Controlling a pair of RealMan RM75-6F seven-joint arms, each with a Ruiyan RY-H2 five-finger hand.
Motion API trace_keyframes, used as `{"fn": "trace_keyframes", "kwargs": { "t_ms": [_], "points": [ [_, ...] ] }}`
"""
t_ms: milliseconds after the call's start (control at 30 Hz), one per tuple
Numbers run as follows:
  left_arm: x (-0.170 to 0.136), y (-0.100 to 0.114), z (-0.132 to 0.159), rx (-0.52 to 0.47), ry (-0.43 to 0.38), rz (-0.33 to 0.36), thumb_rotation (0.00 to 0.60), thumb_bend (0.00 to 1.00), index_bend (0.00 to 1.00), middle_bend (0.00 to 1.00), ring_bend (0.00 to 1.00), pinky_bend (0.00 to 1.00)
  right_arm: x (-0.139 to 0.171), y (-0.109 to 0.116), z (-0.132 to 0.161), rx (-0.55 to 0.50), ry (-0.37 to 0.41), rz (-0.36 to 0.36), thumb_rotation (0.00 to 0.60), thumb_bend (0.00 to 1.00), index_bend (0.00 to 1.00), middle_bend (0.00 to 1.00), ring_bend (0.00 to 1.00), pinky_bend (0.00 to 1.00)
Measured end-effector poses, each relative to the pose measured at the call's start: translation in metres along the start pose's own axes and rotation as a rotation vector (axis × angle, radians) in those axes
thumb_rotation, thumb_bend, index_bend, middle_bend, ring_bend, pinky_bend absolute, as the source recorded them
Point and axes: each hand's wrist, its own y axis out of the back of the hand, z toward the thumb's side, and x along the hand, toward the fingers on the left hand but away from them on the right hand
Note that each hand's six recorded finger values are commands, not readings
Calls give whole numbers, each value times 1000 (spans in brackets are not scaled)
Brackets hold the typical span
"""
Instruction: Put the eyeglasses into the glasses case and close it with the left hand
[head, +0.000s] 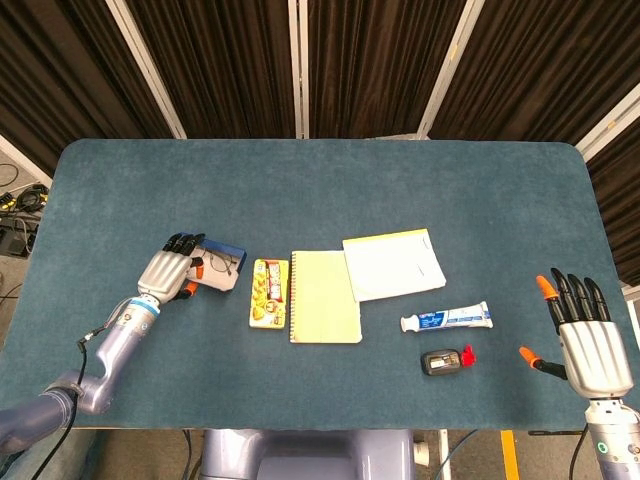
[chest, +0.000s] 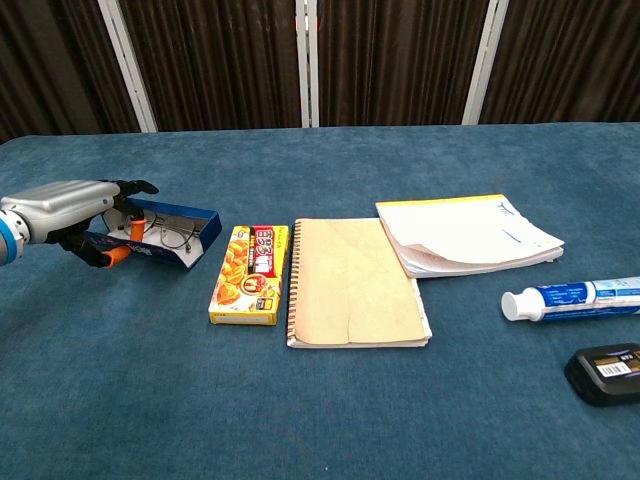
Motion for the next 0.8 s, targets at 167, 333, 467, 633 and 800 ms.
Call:
{"fn": "trace_keyframes", "kwargs": {
  "t_ms": [167,333,467,633,800],
  "points": [
    [-8,10,0,-4,-13,15,600,511,713,0,0,0,1,1,1,-5,4,-3,600,0,0,0,0,0],
    [-23,24,0,-4,-31,22,600,511,739,0,0,0,2,2,1,-7,6,-5,600,0,0,0,0,0],
    [-36,35,-2,15,-34,18,600,513,744,0,0,0,2,2,1,-6,7,-4,600,0,0,0,0,0],
    [-49,39,-6,36,-19,-20,600,513,744,0,0,0,1,1,1,-6,6,0,600,0,0,0,0,0],
    [-57,31,-3,37,-1,-89,600,514,745,0,0,0,1,0,2,-4,6,3,600,0,0,0,0,0]
  ]
}}
